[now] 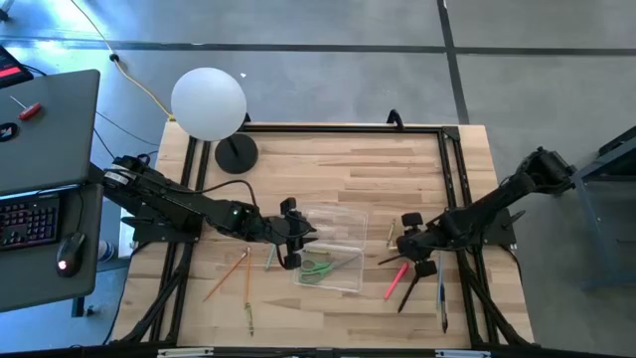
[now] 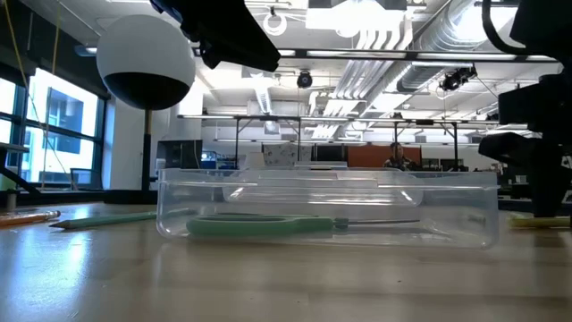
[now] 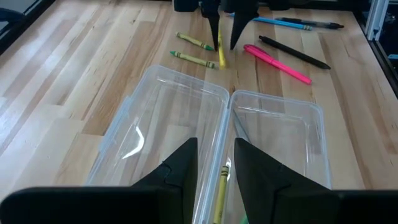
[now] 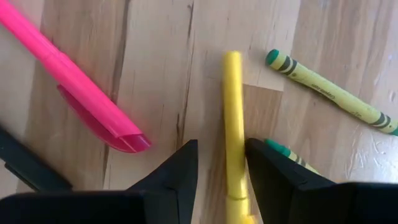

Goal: Pick & place school supplies into a supply box
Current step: Put the yellow pen into the transparent supply box

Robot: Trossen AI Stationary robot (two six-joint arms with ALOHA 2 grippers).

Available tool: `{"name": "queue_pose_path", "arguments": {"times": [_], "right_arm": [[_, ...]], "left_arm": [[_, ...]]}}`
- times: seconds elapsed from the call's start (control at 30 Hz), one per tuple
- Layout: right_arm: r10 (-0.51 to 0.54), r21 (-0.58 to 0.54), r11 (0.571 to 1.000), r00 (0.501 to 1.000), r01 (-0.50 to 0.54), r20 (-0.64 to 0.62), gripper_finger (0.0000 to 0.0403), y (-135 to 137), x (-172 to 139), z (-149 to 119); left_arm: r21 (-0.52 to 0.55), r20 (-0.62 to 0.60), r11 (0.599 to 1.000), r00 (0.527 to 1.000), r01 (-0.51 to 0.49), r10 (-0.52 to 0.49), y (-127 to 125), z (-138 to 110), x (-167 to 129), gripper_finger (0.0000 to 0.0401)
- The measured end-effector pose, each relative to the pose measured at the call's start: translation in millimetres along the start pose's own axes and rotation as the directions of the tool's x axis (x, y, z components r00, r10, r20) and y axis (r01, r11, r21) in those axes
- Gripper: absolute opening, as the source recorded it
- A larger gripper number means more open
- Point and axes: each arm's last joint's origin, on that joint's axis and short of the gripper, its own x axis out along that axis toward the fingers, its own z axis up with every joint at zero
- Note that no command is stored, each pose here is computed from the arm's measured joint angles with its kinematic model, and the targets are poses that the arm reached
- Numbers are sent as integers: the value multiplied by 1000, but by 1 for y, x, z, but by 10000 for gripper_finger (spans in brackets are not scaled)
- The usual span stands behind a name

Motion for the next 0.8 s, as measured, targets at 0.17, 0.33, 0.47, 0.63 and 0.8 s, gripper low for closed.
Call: {"name": "queue_pose_path", "arguments": {"times": [0.17, 0.33, 0.47, 0.63, 0.8], "right_arm": [[-15, -16, 1000, 1000, 14, -14, 119, 1, 7, 1], [-36, -38, 999, 999, 36, -3, 92, 1, 10, 3], [-54, 22, 998, 998, 54, 11, 45, 1, 11, 4], [-38, 114, 993, 993, 24, 115, 9, 2, 8, 13], [-22, 148, 989, 967, -17, 253, 19, 8, -14, 42]], "left_arm": [[0, 0, 1000, 1000, 0, 0, 0, 0, 0, 136], [0, -1, 1000, 1000, 0, 0, 0, 0, 0, 136], [1, -2, 1000, 1000, -1, 1, 0, 0, 0, 136], [2, -4, 1000, 1000, -1, 1, 0, 0, 0, 136], [1, -3, 1000, 1000, 0, 0, 0, 0, 0, 136]]}}
